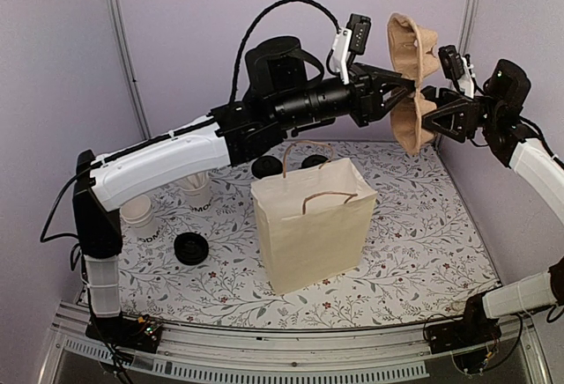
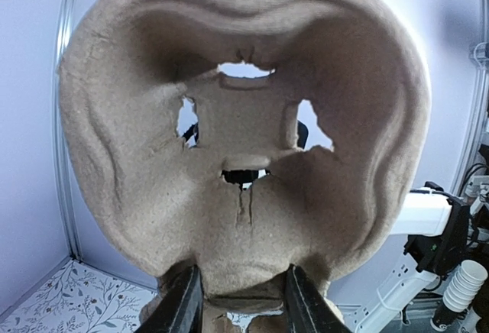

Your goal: Pack the takeout coffee

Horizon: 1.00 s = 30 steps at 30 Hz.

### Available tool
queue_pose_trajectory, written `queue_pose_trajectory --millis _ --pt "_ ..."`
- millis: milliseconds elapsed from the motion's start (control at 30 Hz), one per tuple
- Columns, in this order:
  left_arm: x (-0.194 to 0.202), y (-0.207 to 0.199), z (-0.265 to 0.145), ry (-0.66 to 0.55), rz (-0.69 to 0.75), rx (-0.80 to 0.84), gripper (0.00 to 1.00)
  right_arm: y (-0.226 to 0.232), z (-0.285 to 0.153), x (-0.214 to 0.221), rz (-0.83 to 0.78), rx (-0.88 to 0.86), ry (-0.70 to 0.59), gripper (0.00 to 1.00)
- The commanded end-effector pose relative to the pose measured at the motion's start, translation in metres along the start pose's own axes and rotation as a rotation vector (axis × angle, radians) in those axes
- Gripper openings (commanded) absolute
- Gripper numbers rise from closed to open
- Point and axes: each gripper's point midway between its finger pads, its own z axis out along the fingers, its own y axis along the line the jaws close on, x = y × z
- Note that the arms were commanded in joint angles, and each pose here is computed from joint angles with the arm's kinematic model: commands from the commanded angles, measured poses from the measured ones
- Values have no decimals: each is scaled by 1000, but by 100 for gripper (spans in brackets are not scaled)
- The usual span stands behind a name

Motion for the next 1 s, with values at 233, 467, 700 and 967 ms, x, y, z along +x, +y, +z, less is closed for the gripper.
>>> queue_pose_trajectory --millis 233,467,700,967 --pt "-64 -1 -54 -35 115 -92 35 7 -38 15 0 -66 68 89" --pt "-63 0 -103 101 162 -158 34 -41 -40 23 68 73 -9 87" --pt "-23 -2 -147 274 116 -211 31 -96 -7 51 11 325 158 85" --pt "20 -12 -182 429 51 -196 30 -81 33 98 -52 242 315 87"
